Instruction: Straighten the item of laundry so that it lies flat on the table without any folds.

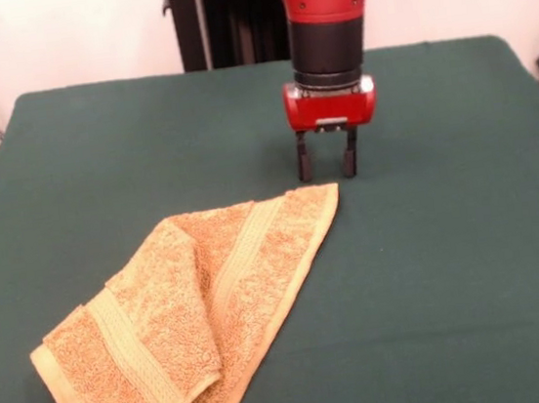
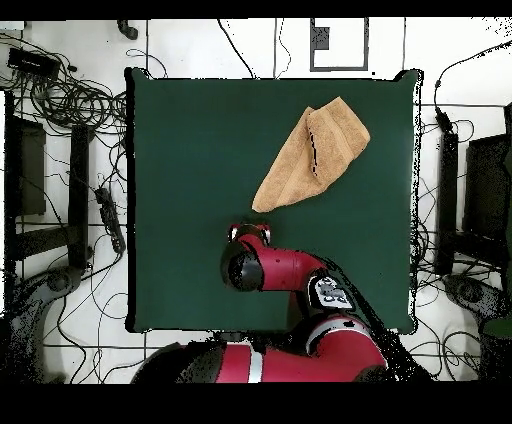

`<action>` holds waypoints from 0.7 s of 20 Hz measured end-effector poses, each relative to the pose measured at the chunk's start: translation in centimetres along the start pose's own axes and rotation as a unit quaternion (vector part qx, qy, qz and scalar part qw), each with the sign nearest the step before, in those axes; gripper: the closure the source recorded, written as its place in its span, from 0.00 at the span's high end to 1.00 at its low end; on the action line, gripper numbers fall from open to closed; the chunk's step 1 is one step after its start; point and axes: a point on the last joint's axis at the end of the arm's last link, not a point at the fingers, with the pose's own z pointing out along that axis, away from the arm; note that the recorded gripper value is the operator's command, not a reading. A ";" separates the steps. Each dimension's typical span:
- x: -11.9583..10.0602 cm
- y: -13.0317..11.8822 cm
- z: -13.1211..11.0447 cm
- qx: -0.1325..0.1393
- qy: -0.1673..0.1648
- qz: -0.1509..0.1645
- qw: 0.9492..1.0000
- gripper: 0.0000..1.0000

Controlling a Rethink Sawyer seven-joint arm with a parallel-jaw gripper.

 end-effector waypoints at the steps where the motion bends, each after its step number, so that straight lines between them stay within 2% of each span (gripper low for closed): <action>1: 0.0 0.1 -0.1 0.000 0.000 0.001 1.000 1.00; 5: 0.0 0.6 -0.5 0.000 0.000 0.002 1.000 1.00; 14: -1.6 0.7 -3.9 0.004 0.015 0.012 1.000 1.00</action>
